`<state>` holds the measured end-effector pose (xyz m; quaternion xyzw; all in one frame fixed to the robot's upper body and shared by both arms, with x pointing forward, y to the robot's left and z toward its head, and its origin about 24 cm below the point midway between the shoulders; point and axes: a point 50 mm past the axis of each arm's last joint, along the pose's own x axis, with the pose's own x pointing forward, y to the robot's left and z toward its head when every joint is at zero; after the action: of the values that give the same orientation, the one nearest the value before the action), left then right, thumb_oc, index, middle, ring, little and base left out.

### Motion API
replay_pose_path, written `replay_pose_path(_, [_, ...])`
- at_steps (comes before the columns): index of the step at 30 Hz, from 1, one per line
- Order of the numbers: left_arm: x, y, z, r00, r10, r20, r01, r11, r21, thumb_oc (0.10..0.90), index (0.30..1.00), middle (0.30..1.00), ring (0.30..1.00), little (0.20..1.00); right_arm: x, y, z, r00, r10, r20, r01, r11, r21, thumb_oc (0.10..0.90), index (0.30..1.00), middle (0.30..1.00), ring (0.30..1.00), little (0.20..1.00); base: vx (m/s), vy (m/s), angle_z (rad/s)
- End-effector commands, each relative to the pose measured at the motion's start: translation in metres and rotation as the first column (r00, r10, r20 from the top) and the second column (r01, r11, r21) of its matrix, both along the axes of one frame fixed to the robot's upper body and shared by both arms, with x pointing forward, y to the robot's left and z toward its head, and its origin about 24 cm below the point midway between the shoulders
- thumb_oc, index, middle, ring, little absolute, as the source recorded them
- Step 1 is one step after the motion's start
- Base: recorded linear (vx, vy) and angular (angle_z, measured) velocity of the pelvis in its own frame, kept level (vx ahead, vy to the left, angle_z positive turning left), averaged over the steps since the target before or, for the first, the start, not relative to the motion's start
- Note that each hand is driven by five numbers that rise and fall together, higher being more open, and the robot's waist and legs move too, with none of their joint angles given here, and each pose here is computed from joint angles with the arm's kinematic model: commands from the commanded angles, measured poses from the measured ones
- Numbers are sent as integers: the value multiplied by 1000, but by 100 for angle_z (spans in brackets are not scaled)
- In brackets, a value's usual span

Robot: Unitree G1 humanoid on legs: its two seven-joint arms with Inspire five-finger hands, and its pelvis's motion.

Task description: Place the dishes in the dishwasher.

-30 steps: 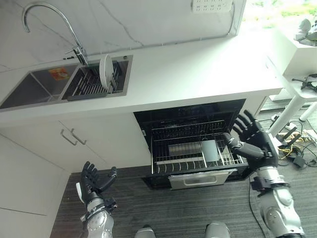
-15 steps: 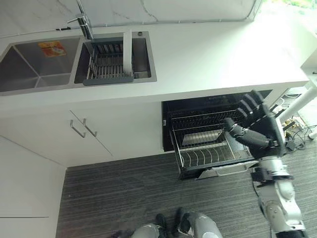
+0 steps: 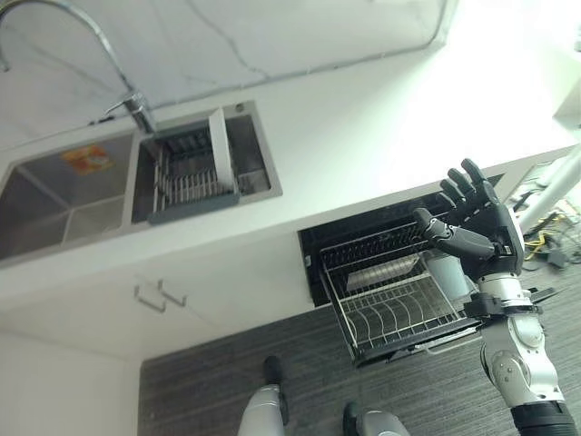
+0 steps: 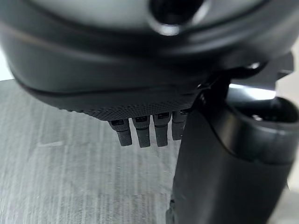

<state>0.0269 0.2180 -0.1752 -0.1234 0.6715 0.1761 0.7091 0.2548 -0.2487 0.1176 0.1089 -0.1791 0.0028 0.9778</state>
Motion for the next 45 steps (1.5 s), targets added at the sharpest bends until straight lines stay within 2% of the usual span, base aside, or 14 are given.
replay_pose_path(1, [-3,13,3,1000,-11,-29,12,999,30,800,900,900,900,900,-2,4,61,959,34,281,-15,997,-72,800,900,900,900,900,312,352,-60])
replay_pose_path(6, [8,15,4,993,-106,-48,107,994,21,800,900,900,900,900,-7,5,61,956,-11,292,23,999,-37,800,900,900,900,900,331,387,-23])
replay_pose_path(10, [8,16,5,992,-109,-58,111,994,22,800,900,900,900,900,-4,12,63,953,8,302,-4,1000,-12,800,900,900,900,900,150,206,-34])
replay_pose_path(15, [10,17,5,999,-39,-27,39,999,23,800,900,900,900,900,0,27,66,939,91,333,-91,996,-15,800,900,900,900,900,-36,36,-107])
replay_pose_path(17, [10,18,5,1000,-14,-25,14,999,34,800,900,900,900,900,1,28,67,936,89,340,-90,996,-14,800,900,900,900,900,-34,-93,-51])
replay_pose_path(22, [-2,15,4,997,-46,-54,47,999,26,800,900,900,900,900,1,25,69,939,58,340,-63,998,2,800,900,900,900,900,-23,-71,-1])
replay_pose_path(25, [16,-6,1,996,-47,-70,51,998,46,800,900,900,900,900,0,28,65,946,65,317,-74,997,17,800,900,900,900,900,0,-148,-1])
replay_pose_path(28, [51,-41,4,996,-22,-88,29,996,79,800,900,900,900,900,-2,34,57,953,82,293,-100,994,45,800,900,900,900,900,-1,-174,3])
replay_pose_path(33, [45,-37,3,995,-45,-91,51,996,73,800,900,900,900,900,-2,36,54,952,171,253,-176,984,-5,800,900,900,900,900,61,8,3])
replay_pose_path(35, [39,-33,2,993,-71,-94,78,994,75,800,900,900,900,900,-3,50,56,938,240,249,-233,971,-58,800,900,900,900,900,107,48,25])
replay_pose_path(45, [24,-35,-1,981,-150,-121,165,979,123,800,900,900,900,900,17,73,61,942,221,253,-226,974,-7,800,900,900,900,900,88,24,24])
